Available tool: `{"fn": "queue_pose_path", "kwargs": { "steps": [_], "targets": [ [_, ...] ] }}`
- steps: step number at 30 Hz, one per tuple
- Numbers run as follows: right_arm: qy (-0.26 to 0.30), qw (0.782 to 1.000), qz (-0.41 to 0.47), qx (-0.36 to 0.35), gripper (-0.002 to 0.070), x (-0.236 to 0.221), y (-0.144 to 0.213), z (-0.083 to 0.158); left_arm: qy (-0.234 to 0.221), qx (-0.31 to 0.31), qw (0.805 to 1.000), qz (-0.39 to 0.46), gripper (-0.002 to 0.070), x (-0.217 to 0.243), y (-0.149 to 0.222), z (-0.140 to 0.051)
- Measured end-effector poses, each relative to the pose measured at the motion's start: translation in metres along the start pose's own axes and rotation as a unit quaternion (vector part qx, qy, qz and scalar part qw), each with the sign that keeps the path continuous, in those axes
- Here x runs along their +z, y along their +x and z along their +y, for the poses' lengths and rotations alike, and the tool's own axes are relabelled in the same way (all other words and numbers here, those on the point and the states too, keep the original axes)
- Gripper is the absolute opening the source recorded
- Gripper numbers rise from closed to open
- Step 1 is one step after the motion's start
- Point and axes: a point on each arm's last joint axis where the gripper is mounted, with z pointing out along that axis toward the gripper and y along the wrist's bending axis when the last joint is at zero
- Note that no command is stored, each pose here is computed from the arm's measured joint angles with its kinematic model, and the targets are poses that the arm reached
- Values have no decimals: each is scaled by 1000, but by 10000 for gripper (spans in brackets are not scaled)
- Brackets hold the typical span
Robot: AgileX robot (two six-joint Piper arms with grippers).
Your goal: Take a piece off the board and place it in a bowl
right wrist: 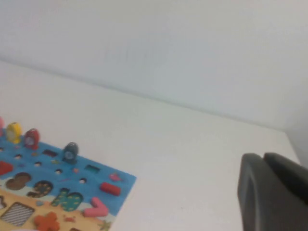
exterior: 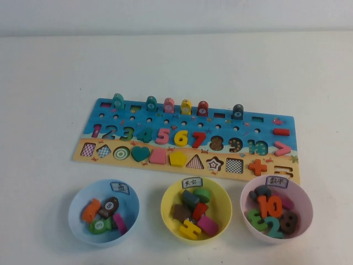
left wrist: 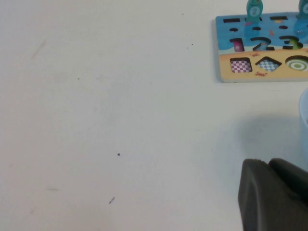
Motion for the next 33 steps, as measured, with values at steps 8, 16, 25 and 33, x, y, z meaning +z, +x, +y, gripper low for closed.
{"fn": "queue_pose_path", "kwargs": {
  "steps": [8,16,25,33],
  "targets": [
    [105,993,-46,41,-17,-14,70,0,0,0,1000,0,-4,0,0,0],
    [97,992,-17,82,-17,-8,110,7,0,0,1000,0,-4,0,0,0],
    [29,993,53,98,-17,-7,123,17,0,0,1000,0,-4,0,0,0],
    [17,990,97,98,-17,-8,130,20,0,0,1000,0,-5,0,0,0]
  ]
}}
